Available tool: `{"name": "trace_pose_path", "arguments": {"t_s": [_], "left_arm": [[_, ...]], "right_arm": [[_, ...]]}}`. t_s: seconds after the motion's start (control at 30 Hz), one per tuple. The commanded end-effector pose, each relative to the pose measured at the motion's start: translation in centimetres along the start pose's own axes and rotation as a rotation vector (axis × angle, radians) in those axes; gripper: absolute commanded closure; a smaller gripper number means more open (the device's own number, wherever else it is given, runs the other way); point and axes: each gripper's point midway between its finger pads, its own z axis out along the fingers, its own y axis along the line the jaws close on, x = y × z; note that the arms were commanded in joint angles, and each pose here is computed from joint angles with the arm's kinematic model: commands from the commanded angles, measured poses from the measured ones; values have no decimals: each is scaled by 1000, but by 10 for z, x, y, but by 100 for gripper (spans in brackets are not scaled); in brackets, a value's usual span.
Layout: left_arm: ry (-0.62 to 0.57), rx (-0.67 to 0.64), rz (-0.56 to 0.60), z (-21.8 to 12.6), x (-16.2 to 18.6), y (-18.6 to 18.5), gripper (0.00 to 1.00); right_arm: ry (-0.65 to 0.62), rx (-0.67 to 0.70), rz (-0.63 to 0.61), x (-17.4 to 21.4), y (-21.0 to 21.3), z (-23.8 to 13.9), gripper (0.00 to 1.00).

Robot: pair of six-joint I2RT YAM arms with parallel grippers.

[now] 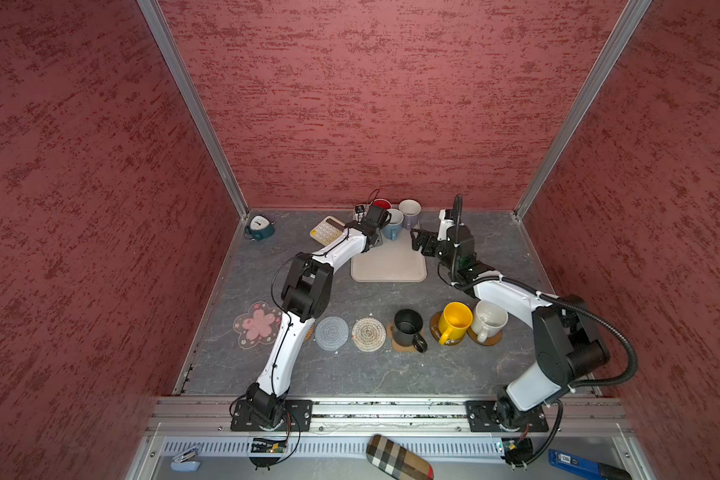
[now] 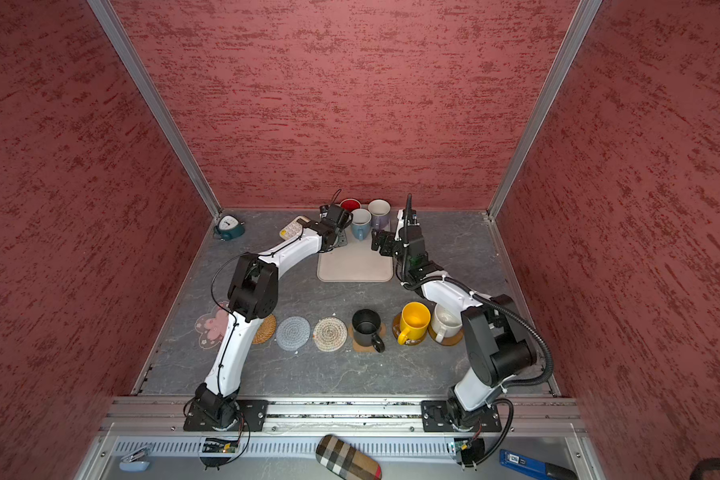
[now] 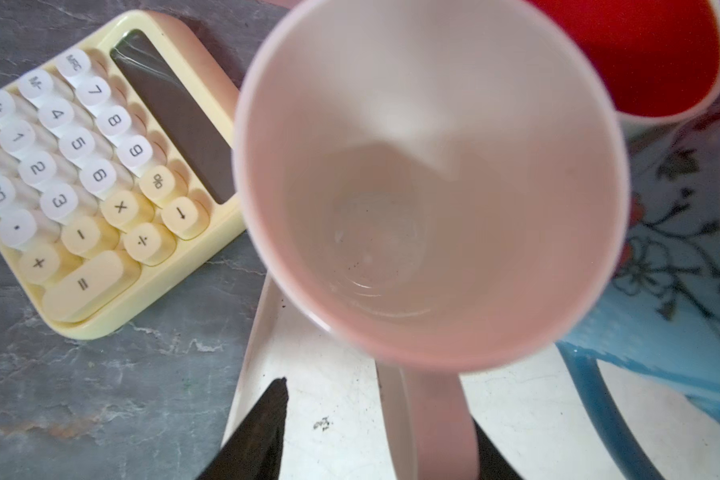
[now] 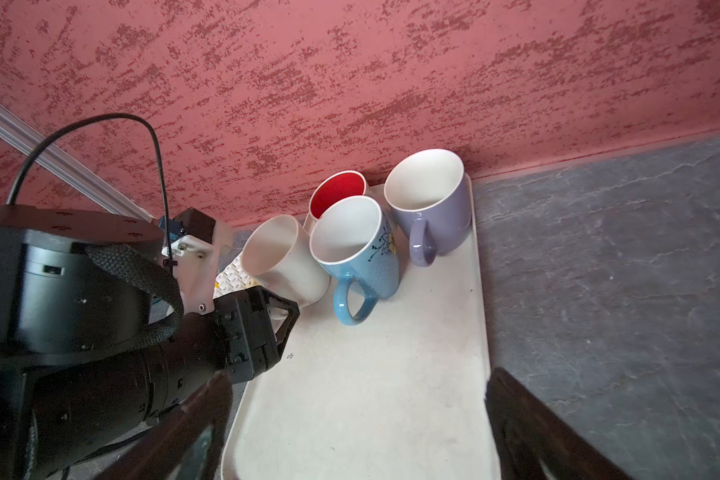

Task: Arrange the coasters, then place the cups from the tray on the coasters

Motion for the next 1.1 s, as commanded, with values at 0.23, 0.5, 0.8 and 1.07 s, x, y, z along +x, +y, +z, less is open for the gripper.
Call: {"name": "trace_pose_path", "arguments": {"t_s": [0.23, 0.5, 0.8, 1.07], "left_arm": [[-36, 52, 4, -21, -29, 1, 46], [21, 97, 15, -12, -26, -3, 43], [44, 116, 39, -4, -26, -10, 53], [68, 107, 42, 3, -22, -7, 58]], "right_arm": [[-6, -20, 10, 1, 0, 3, 4], [-5, -21, 9, 2, 0, 4, 4], [-5, -18, 10, 3, -1, 6, 4], [-1, -19, 10, 5, -2, 7, 5]]}}
